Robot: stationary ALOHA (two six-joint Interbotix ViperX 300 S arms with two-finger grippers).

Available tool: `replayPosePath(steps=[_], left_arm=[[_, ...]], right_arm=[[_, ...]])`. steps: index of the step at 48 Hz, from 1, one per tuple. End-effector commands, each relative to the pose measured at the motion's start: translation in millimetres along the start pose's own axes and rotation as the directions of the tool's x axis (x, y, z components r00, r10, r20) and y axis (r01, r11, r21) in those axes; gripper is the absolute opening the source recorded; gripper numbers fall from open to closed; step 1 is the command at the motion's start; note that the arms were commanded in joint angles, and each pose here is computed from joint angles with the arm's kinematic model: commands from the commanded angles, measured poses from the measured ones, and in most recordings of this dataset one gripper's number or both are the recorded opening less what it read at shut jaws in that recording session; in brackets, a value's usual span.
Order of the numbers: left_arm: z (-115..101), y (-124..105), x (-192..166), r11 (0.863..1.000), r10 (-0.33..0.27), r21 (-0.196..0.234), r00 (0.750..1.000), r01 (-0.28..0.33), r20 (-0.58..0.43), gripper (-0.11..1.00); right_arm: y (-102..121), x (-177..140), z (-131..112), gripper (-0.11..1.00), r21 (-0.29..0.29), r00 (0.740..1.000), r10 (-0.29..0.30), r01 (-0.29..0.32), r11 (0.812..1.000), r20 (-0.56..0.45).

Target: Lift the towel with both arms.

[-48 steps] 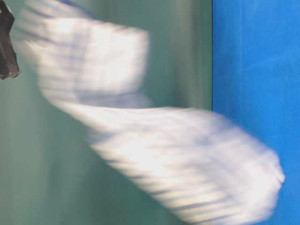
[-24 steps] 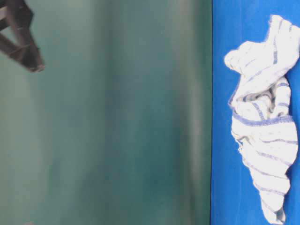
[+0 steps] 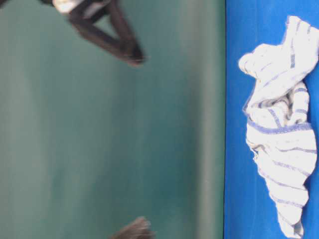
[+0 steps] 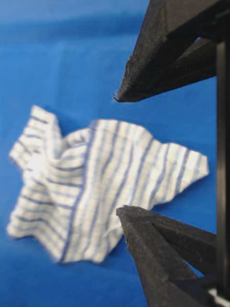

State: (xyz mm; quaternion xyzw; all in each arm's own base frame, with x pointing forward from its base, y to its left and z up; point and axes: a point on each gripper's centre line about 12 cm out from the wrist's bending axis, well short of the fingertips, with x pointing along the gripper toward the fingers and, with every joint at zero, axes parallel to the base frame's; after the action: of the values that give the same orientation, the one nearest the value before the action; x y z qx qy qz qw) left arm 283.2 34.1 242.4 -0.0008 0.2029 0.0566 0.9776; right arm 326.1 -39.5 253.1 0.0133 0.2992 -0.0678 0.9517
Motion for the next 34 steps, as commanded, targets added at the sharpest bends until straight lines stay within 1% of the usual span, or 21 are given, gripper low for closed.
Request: replayPosePath(steps=[1, 8, 16, 25, 28, 34], left_arm=[[-7, 0, 9, 1.0, 0.001, 0.002, 1.0, -0.001, 0.025, 0.93], [-34, -1, 29, 1.0, 0.004, 0.003, 1.0, -0.004, 0.018, 0.93], [-58, -1, 52, 1.0, 0.004, 0.002, 0.999, -0.004, -0.04, 0.93], [-88, -2, 78, 1.0, 0.003, 0.003, 0.991, -0.003, -0.13, 0.92], [-98, -2, 85, 1.0, 0.003, 0.003, 0.988, -0.002, -0.156, 0.92], [-107, -2, 94, 1.0, 0.002, 0.002, 0.983, -0.002, -0.183, 0.92]], right_arm=[[1, 7, -6, 0.64, 0.016, 1.0, 0.009, -0.01, 1.0, 0.022], [3, 29, -33, 0.64, 0.047, 1.0, 0.02, -0.018, 0.999, -0.023], [5, 53, -61, 0.64, 0.071, 0.995, 0.027, -0.02, 0.997, -0.094], [8, 80, -85, 0.64, 0.101, 0.986, 0.035, -0.019, 0.995, -0.161], [9, 87, -92, 0.64, 0.102, 0.984, 0.039, -0.021, 0.995, -0.176], [11, 98, -102, 0.64, 0.113, 0.98, 0.044, -0.022, 0.993, -0.196]])
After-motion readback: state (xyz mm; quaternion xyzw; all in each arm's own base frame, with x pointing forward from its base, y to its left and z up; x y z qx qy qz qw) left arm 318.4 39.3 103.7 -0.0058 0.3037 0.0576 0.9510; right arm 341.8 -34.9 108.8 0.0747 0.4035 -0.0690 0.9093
